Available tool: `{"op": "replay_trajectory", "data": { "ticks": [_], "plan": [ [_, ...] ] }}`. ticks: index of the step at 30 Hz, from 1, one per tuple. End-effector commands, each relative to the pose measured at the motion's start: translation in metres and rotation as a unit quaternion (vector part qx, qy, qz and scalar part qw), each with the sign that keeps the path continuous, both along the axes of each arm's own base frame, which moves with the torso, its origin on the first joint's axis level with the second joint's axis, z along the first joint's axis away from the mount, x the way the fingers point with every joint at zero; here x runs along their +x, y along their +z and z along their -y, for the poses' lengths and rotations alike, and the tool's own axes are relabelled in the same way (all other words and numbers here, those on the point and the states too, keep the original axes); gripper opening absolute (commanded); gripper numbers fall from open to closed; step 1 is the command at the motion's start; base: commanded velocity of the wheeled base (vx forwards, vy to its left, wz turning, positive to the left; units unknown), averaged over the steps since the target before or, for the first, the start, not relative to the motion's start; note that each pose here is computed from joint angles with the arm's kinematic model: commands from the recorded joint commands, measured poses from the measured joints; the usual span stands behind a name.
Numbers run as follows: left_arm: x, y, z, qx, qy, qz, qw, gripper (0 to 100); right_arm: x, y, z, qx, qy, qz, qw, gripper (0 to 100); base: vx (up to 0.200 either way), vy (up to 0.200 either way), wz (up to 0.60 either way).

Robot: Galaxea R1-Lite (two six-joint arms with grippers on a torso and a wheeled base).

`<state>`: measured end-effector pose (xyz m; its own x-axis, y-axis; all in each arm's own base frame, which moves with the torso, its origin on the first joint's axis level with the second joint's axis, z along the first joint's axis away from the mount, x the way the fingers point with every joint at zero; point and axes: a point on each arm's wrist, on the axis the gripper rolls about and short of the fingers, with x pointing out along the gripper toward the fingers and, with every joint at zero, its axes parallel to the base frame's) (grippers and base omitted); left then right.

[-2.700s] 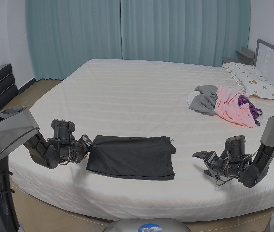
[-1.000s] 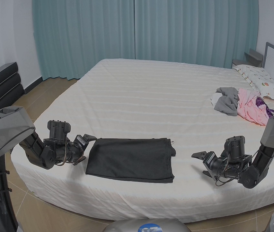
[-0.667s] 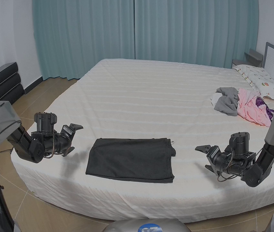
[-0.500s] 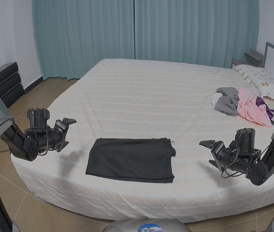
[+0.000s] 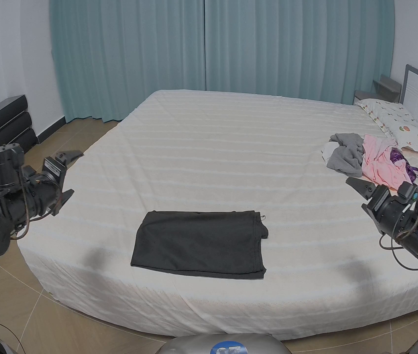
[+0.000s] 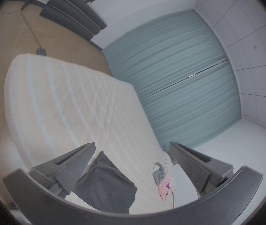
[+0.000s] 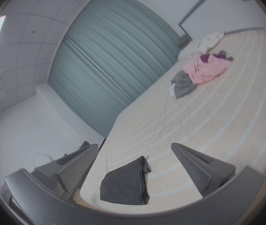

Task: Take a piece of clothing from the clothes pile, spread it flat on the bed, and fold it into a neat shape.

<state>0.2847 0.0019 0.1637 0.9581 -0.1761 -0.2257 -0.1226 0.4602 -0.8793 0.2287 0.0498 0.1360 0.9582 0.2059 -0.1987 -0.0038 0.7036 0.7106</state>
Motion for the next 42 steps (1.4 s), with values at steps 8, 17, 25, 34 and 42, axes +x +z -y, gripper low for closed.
{"op": "replay_trajectory", "data": {
  "ticks": [8, 17, 25, 34, 42],
  "plan": [
    [-0.152, 0.048, 0.0, 0.135, 0.002, 0.178, 0.9747, 100, -0.115, 0.035, 0.035, -0.193, -0.041, 0.177, 0.9641, 100, 0.0, 0.0, 0.0],
    [-0.215, 0.033, 0.0, 0.295, 0.058, 0.229, 0.926, 100, -0.179, 0.022, 0.045, -0.306, -0.049, 0.201, 0.9294, 100, 0.0, 0.0, 0.0],
    [-0.286, 0.023, 0.003, 0.395, 0.085, 0.26, 0.8772, 100, -0.25, 0.017, 0.052, -0.384, -0.058, 0.193, 0.9012, 100, 0.0, 0.0, 0.0],
    [-0.328, -0.001, 0.006, 0.438, 0.068, 0.265, 0.8565, 100, -0.293, 0.012, 0.051, -0.399, -0.083, 0.181, 0.8951, 100, 0.0, 0.0, 0.0],
    [-0.327, -0.031, 0.003, 0.519, 0.065, 0.265, 0.8101, 100, -0.287, 0.005, 0.05, -0.401, -0.074, 0.185, 0.894, 100, 0.0, 0.0, 0.0]
  ]
}}
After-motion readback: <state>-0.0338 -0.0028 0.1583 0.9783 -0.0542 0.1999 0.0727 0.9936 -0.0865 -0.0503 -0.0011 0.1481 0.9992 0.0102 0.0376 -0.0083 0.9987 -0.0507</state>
